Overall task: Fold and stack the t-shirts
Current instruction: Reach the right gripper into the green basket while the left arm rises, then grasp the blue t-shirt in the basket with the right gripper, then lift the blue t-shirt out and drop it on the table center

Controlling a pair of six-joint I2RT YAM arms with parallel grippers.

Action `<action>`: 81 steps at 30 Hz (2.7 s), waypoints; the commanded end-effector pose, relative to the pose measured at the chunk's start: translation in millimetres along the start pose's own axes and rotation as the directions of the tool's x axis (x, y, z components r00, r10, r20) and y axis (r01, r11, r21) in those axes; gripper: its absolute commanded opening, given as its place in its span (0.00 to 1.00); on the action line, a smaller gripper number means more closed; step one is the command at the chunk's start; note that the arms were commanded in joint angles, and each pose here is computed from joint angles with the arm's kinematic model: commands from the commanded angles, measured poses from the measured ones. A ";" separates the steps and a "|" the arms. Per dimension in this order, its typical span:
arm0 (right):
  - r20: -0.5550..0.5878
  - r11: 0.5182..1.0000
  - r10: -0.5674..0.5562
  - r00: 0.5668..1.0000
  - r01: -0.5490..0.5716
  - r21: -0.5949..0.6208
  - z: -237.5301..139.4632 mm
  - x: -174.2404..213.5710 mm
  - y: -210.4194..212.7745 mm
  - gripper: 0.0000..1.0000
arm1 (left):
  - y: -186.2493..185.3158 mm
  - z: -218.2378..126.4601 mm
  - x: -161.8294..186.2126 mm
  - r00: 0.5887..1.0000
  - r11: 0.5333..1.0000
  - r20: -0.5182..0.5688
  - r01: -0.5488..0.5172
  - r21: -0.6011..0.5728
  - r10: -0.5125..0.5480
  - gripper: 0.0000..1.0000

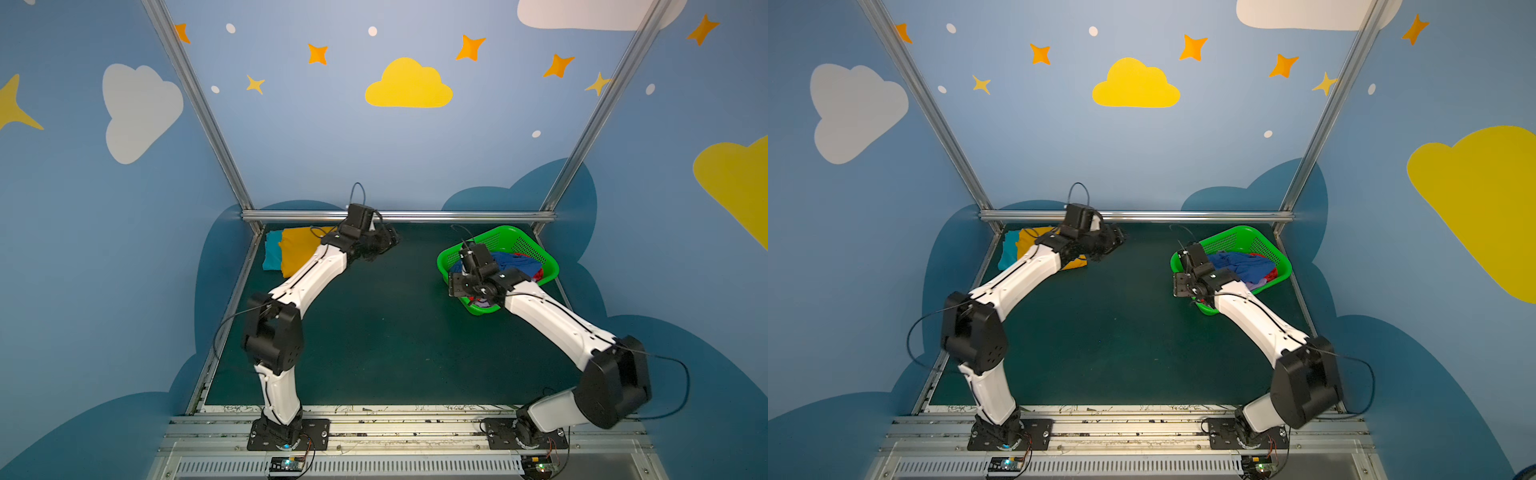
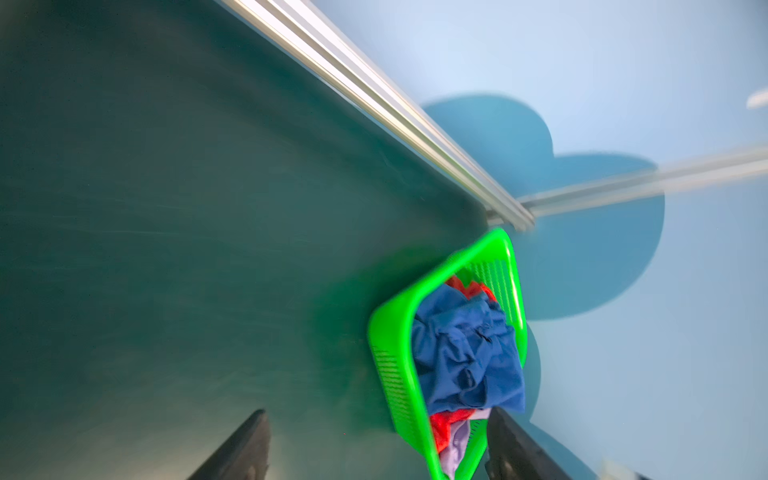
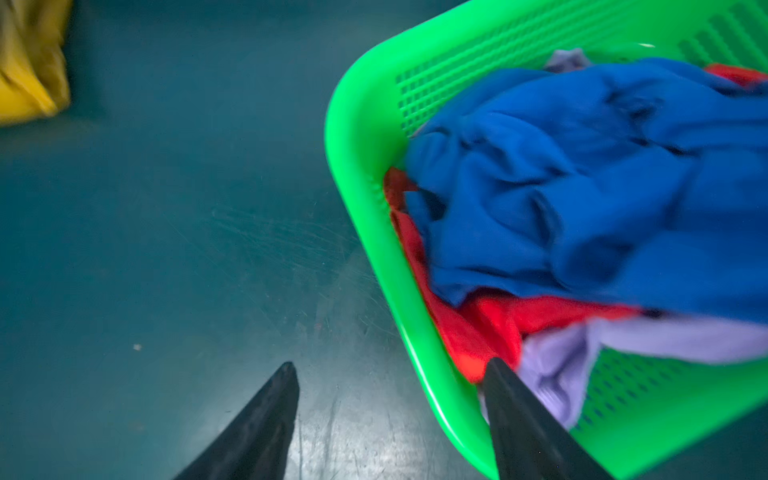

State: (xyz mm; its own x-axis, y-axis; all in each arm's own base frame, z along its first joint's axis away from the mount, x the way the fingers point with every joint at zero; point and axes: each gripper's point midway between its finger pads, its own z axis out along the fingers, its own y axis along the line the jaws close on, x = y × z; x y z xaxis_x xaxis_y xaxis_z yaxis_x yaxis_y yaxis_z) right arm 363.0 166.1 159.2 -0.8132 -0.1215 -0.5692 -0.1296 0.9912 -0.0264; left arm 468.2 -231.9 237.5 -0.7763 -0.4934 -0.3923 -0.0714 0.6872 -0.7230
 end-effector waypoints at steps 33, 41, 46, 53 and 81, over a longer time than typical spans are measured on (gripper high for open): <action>-0.240 0.930 -0.250 0.938 0.302 0.209 169.4 -101.8 -65.5 0.10 | 195.7 -154.7 39.1 0.960 0.895 0.204 0.254 -0.367 -0.189 0.85; -0.044 0.961 -0.229 0.972 0.233 0.151 137.6 -168.2 -60.7 0.58 | 189.9 -131.7 41.9 0.964 0.906 0.116 0.265 -0.331 -0.240 0.84; 0.141 0.995 -0.056 0.988 0.043 0.089 52.4 -209.5 -70.9 0.79 | 185.5 -133.1 42.6 0.961 0.911 0.118 0.275 -0.309 -0.250 0.84; 0.207 0.948 0.140 0.968 -0.192 0.255 2.7 -170.1 -132.0 0.84 | 187.6 -145.3 48.7 0.958 0.912 0.156 0.277 -0.303 -0.239 0.85; 0.258 0.902 0.321 0.911 -0.377 0.211 -34.3 -180.6 -179.7 0.00 | 187.0 -159.7 40.5 0.956 0.910 0.212 0.265 -0.320 -0.204 0.87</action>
State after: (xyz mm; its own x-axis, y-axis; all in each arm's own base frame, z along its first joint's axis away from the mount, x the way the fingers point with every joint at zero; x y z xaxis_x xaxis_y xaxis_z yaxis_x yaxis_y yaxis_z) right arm 527.0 2.1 232.3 -0.7191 0.2964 -0.6285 0.3340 0.9406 0.0613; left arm 326.5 -38.0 169.4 -0.6056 -0.7180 -0.3433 -0.4805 0.6737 -0.5614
